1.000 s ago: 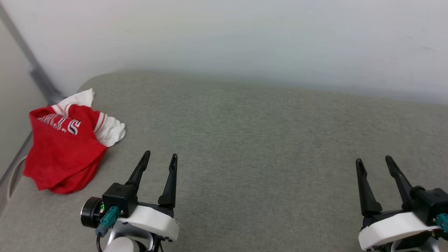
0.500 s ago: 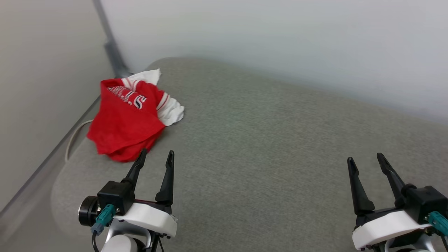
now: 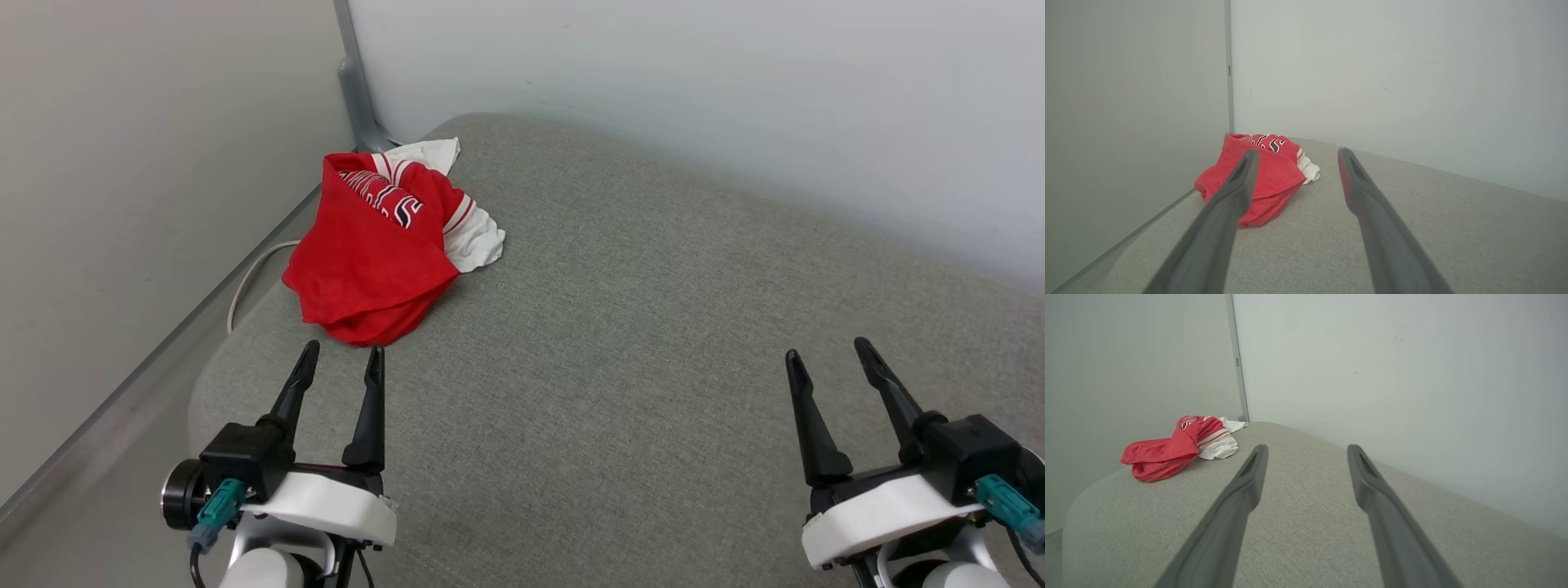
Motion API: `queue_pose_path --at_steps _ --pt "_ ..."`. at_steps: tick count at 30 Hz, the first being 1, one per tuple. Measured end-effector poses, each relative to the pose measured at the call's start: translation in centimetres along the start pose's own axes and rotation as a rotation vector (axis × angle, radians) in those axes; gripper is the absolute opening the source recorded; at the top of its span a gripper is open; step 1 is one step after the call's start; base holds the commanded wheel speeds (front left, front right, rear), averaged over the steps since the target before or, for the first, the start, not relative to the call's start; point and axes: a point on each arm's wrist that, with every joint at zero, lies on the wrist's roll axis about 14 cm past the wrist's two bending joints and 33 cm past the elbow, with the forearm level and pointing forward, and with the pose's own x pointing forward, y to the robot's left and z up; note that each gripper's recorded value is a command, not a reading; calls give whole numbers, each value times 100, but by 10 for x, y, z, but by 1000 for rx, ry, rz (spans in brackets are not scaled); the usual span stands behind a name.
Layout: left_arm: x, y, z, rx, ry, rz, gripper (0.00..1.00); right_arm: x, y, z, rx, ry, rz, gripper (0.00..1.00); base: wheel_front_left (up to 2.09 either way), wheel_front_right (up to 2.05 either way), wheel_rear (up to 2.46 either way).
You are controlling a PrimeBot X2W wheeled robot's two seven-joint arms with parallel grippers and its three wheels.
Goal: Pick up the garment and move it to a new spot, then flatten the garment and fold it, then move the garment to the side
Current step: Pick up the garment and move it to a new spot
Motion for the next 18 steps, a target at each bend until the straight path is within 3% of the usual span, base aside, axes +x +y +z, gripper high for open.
queue_pose_path --at_steps 13,18 --pt "2 7 -5 -8 18 24 100 6 0 -8 15 16 6 100 0 0 0" --pt "29 5 -15 -67 68 22 100 10 -11 -15 24 33 -17 100 0 0 0"
